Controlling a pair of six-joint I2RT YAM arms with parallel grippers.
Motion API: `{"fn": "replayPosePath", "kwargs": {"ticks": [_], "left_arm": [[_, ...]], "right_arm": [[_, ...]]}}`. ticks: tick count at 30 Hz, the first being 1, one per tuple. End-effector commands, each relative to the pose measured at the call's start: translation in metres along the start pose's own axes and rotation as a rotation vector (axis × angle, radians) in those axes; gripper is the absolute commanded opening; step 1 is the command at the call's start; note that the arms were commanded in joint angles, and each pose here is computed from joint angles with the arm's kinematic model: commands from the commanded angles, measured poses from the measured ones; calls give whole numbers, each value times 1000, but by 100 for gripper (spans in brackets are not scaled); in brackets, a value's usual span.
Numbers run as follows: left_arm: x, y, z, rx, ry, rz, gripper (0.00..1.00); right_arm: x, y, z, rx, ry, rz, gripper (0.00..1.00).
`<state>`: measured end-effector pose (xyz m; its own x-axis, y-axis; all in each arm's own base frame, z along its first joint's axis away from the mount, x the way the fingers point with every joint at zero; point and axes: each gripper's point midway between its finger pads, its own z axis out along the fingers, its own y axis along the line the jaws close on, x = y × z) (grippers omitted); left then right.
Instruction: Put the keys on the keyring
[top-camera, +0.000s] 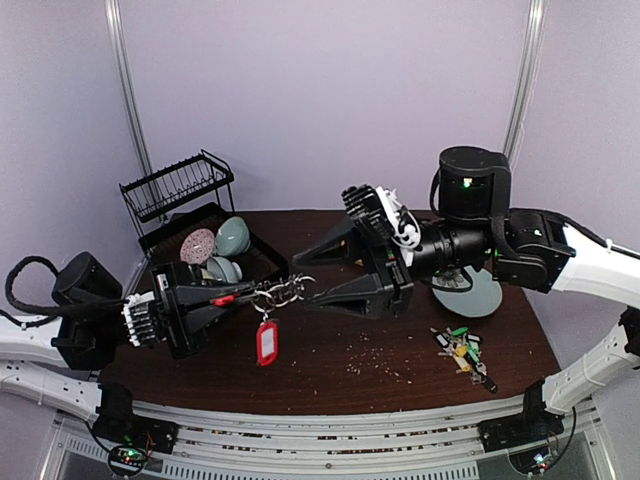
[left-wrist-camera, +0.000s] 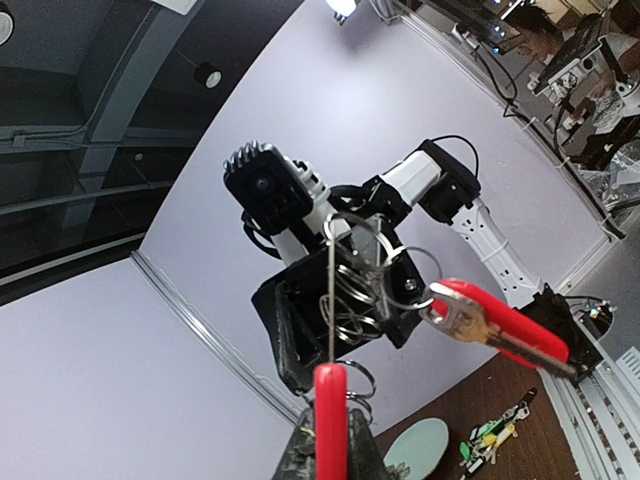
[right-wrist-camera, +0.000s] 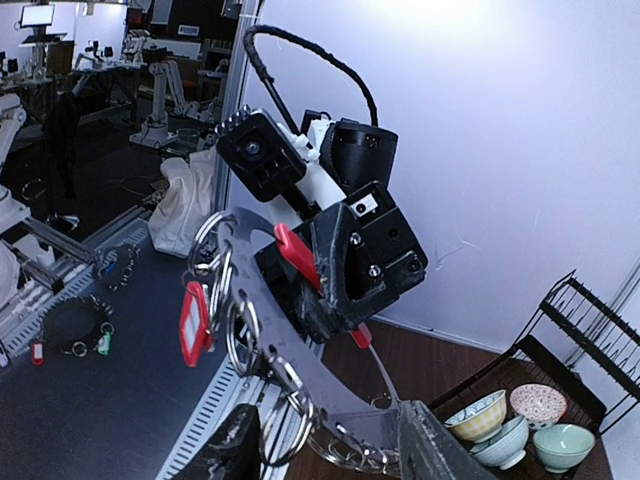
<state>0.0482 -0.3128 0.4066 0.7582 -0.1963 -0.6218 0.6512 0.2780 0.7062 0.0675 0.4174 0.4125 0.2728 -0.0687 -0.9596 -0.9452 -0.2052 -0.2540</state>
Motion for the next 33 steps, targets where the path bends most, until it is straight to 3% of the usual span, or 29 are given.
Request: {"fn": "replayPosePath", "kwargs": {"ticks": [1, 5, 15, 21, 24, 26, 28, 33], "left_arm": [[-19, 12, 0, -67, -113, -58, 0], [-23, 11, 0, -73, -164, -111, 0], [-21, 11, -3, -112, -196, -149, 0], [2, 27, -11, -192, -1, 57, 0], [9, 39, -17, -236, 86, 183, 0], [14, 47, -19, -267, 135, 266, 0], [19, 51, -20, -282, 177, 328, 0], [18, 56, -19, -302, 183, 362, 0]], "right_arm": [[-11, 1, 5, -6, -76, -5, 45], [-11, -1, 7, 5, -96, -9, 41], [-16, 2, 3, -6, -114, -3, 56], [-41, -32, -51, 285, -147, 92, 54], [-34, -43, -69, 398, -154, 194, 48], [-30, -46, -69, 406, -162, 280, 39], [-31, -44, -59, 358, -191, 353, 30], [-35, -34, -21, 167, -227, 455, 21]]}}
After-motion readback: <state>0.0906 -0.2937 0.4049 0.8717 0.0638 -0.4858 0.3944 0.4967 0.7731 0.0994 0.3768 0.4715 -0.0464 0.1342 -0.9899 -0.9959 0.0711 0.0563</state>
